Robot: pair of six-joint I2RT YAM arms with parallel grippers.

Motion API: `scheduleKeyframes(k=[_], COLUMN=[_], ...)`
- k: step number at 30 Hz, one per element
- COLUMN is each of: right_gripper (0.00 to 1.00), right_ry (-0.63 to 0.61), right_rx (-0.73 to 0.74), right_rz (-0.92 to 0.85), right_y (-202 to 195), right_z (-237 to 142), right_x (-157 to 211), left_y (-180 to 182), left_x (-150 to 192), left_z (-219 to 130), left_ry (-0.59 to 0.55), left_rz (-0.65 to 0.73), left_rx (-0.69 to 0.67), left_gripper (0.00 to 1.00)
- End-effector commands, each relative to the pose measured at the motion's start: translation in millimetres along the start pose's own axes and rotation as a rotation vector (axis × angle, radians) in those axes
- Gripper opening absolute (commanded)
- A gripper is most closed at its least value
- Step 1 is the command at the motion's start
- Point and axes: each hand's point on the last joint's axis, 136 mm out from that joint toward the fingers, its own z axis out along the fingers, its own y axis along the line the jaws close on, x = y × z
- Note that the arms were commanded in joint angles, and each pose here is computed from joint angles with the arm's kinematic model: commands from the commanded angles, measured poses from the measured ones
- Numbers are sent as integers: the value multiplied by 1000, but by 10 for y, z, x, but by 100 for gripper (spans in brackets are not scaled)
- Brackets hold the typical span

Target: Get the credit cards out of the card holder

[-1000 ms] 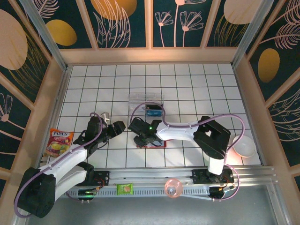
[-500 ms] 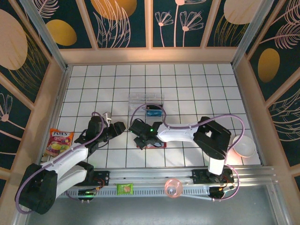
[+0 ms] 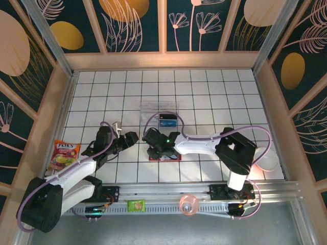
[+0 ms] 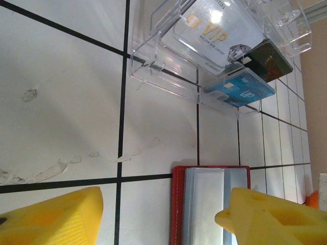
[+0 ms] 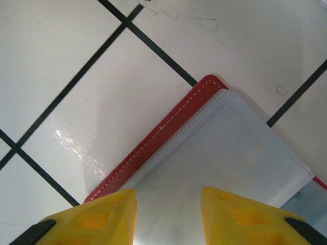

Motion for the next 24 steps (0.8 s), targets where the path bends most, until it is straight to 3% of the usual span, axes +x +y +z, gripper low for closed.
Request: scheduleKeyframes(k=[1,7,11,17,24], right_gripper=[39,34,15,1,0], right_ry=[43,111,112,1,-190], right_rx=[54,104,99,32,-106], right_rz=[-17,-47,-39,9,73], right_y=[-52,-73,-71,-29,-7], right_z=[59,190,199,83,-166], right_x=[117,329,361,130,-151], left_y=[-50,-66,-79,-152,-381], left_x=[-27,-20,-12,19,169], left_z=[10,11,15,46,169], left_ry=[-5,1,9,33,95], left_rz=[21,28,35,45,100], left_rx=[16,22,29,58,93], left_gripper=[66,65,62,46,31])
